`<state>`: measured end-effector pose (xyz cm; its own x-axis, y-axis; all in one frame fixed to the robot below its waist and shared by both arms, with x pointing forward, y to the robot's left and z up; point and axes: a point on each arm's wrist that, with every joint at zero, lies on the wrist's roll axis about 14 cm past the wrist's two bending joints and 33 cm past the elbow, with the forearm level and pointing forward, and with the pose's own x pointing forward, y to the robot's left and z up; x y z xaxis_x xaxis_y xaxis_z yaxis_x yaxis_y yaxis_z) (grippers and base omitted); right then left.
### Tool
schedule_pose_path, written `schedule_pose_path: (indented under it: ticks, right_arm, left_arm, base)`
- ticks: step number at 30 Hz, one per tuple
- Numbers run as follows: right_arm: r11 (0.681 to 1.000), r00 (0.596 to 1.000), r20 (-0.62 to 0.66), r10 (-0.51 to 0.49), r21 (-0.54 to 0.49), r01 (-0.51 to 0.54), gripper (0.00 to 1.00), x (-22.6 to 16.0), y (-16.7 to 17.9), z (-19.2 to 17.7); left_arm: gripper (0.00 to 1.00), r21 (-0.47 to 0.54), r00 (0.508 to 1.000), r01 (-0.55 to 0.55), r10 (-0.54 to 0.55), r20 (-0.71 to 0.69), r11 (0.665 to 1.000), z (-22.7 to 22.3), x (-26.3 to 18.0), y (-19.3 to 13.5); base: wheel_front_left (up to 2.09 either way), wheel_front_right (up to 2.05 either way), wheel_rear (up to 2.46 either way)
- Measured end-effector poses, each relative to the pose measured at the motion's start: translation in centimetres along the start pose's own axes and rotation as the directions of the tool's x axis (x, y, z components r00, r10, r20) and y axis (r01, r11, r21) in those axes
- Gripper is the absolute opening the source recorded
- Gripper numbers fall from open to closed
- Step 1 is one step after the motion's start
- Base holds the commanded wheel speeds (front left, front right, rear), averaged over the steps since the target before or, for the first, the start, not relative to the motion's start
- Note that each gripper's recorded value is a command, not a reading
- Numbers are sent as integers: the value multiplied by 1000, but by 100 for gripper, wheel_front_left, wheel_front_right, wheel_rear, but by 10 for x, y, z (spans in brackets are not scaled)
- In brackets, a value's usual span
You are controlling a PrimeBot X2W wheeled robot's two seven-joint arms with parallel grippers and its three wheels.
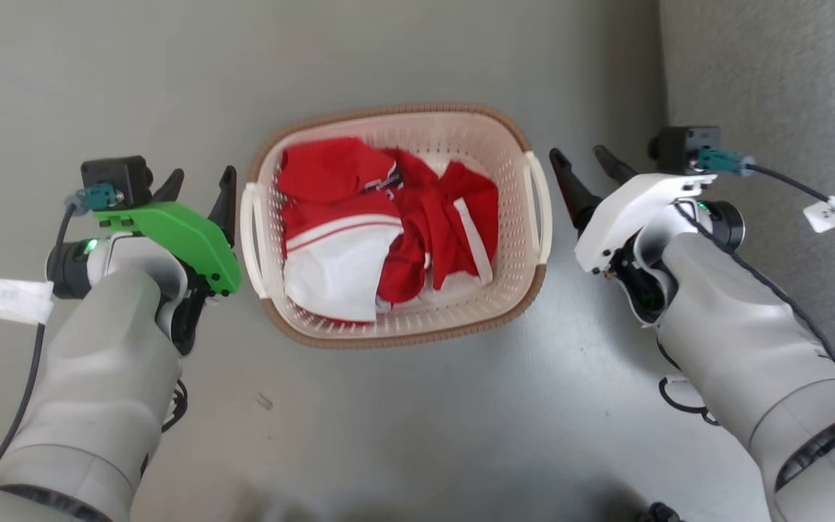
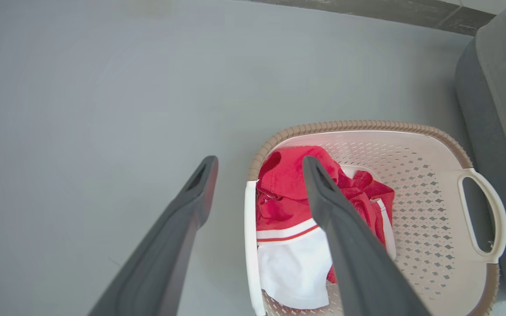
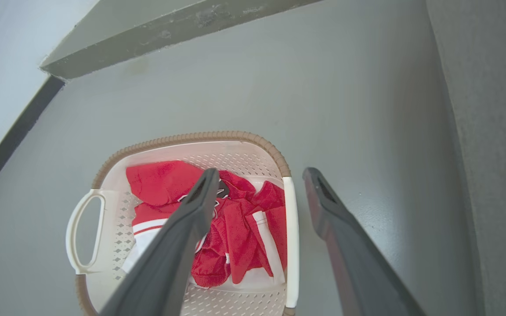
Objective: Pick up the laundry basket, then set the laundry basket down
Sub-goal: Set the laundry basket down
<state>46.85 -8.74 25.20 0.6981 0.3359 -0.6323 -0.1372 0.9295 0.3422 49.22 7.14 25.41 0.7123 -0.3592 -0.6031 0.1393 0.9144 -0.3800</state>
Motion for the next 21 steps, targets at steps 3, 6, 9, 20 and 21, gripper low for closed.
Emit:
schedule_pose_path:
  ticks: [3, 6, 9, 20, 21]
  right_arm:
    - [1000, 997, 78, 4, 11, -5, 100, -8, 2, 27]
    - [1000, 988, 157, -1, 10, -1, 100, -16, 4, 56]
    - [1000, 977, 211, -2, 17, -1, 100, -28, 7, 71]
    - [999, 928, 372, -9, -26, 20, 100, -75, 16, 113]
    - [999, 921, 390, -15, -32, 30, 100, -80, 16, 117]
  left_arm:
    - [100, 9, 999, 10, -10, 39, 1000, 14, -8, -7]
    - [100, 24, 992, 4, -7, 124, 1000, 45, -16, -9]
    - [100, 65, 979, -8, -6, 206, 998, 77, -26, -11]
    - [100, 94, 919, -22, -17, 395, 995, 130, -74, -29]
    - [100, 93, 909, -23, -18, 416, 995, 136, -80, -32]
  base:
    - [0, 0, 0]
    - [0, 0, 0]
    - [0, 0, 0]
    - [0, 0, 0]
    - [0, 0, 0]
